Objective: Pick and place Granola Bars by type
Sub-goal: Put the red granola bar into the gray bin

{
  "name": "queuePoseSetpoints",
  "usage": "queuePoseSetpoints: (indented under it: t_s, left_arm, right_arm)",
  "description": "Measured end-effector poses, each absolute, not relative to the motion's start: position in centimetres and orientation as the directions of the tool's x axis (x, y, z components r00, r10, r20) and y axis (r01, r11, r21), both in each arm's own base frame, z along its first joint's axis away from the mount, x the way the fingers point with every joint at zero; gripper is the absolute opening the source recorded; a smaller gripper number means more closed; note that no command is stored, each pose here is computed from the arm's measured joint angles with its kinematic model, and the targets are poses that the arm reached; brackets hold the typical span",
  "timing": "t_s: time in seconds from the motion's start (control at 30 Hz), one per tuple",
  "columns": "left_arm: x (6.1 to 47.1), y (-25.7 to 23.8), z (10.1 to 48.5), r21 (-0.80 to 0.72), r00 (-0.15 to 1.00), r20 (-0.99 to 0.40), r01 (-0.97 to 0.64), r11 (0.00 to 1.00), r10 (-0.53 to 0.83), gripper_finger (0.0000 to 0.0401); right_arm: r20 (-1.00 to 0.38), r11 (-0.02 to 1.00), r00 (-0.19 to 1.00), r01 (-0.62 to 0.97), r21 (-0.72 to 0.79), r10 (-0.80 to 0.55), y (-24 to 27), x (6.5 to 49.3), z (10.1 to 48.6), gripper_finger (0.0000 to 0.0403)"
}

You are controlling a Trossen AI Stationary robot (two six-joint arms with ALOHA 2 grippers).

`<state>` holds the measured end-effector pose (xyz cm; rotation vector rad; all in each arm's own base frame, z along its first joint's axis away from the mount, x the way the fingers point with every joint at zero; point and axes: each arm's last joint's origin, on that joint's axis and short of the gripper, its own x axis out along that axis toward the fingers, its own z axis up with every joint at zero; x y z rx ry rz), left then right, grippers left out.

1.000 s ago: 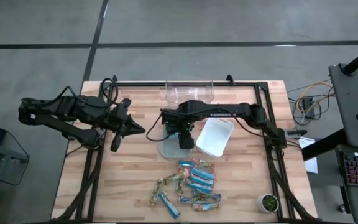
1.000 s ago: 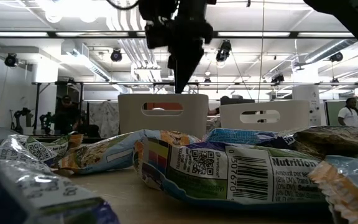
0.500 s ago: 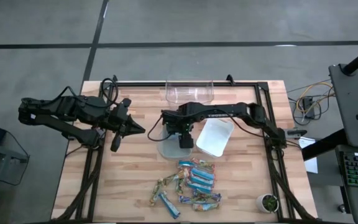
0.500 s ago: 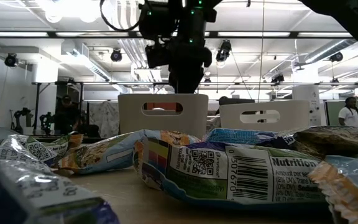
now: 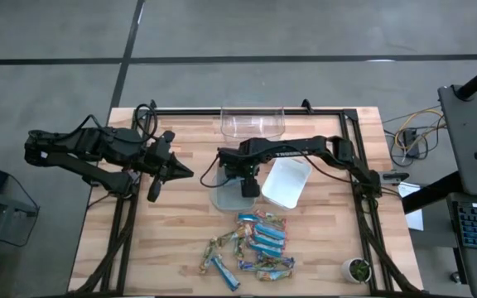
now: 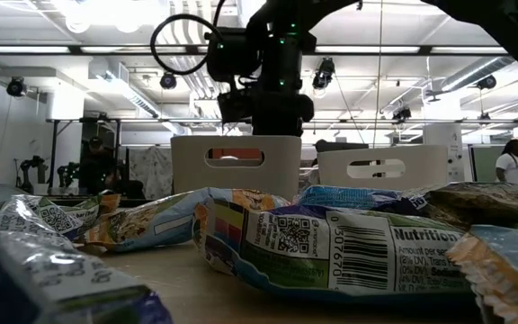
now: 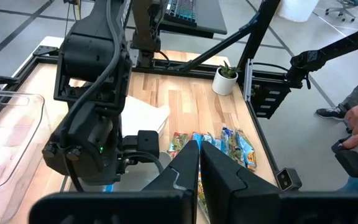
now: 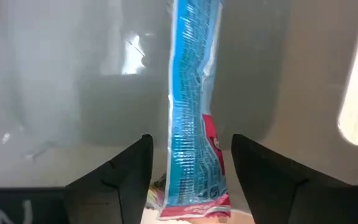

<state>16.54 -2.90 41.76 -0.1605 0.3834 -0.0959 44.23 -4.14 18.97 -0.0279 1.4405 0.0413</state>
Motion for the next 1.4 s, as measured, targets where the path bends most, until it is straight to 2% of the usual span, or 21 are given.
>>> queuePoseSetpoints:
  t_s: [0.1,0.3,0.43,0.67,0.83,0.97,1.17,1.3,1.4]
  left_arm:
    - [16.5,-2.9,41.8,-0.174,0.923,-0.364,0.062,0.983,-0.123,0.0]
    - [16.5,-2.9,41.8,-0.173,0.923,-0.364,0.062,0.983,-0.123,0.0]
    - [16.5,-2.9,41.8,-0.173,0.923,-0.364,0.062,0.983,-0.123,0.0]
    - [16.5,-2.9,41.8,-0.169,0.923,-0.364,0.064,0.984,-0.123,0.0]
    - [16.5,-2.9,41.8,-0.161,0.923,-0.364,0.067,0.985,-0.122,0.0]
    - [16.5,-2.9,41.8,-0.161,0.923,-0.364,0.067,0.985,-0.123,0.0]
    - [16.5,-2.9,41.8,-0.16,0.923,-0.365,0.067,0.985,-0.122,0.0]
    - [16.5,-2.9,41.8,-0.16,0.923,-0.364,0.067,0.985,-0.122,0.0]
    - [16.5,-2.9,41.8,-0.16,0.923,-0.364,0.068,0.985,-0.123,0.0]
  right_arm:
    - [-0.992,0.999,0.13,-0.04,0.006,0.012,-4.2,44.2,18.9,0.0179]
    - [-0.992,0.999,0.128,-0.042,0.009,0.015,-4.1,44.2,18.9,0.0097]
    - [-0.992,0.999,0.129,-0.042,0.01,0.015,-4.1,44.2,18.9,0.0056]
    - [-0.985,0.996,0.171,-0.086,-0.001,0.014,-4.0,43.6,21.0,0.0041]
    - [-0.979,0.976,0.199,-0.216,-0.014,0.03,-3.8,42.7,23.2,0.004]
    - [-0.966,0.898,0.241,-0.439,-0.025,0.091,-3.3,42.2,24.9,0.004]
    - [-0.951,0.644,0.298,-0.745,-0.173,0.088,-2.4,42.0,26.3,0.0038]
    - [-0.932,0.5,0.352,-0.824,-0.267,0.083,-2.4,42.4,26.7,0.0038]
    - [-0.92,0.495,0.386,-0.815,-0.301,0.075,-2.4,42.8,26.7,0.0038]
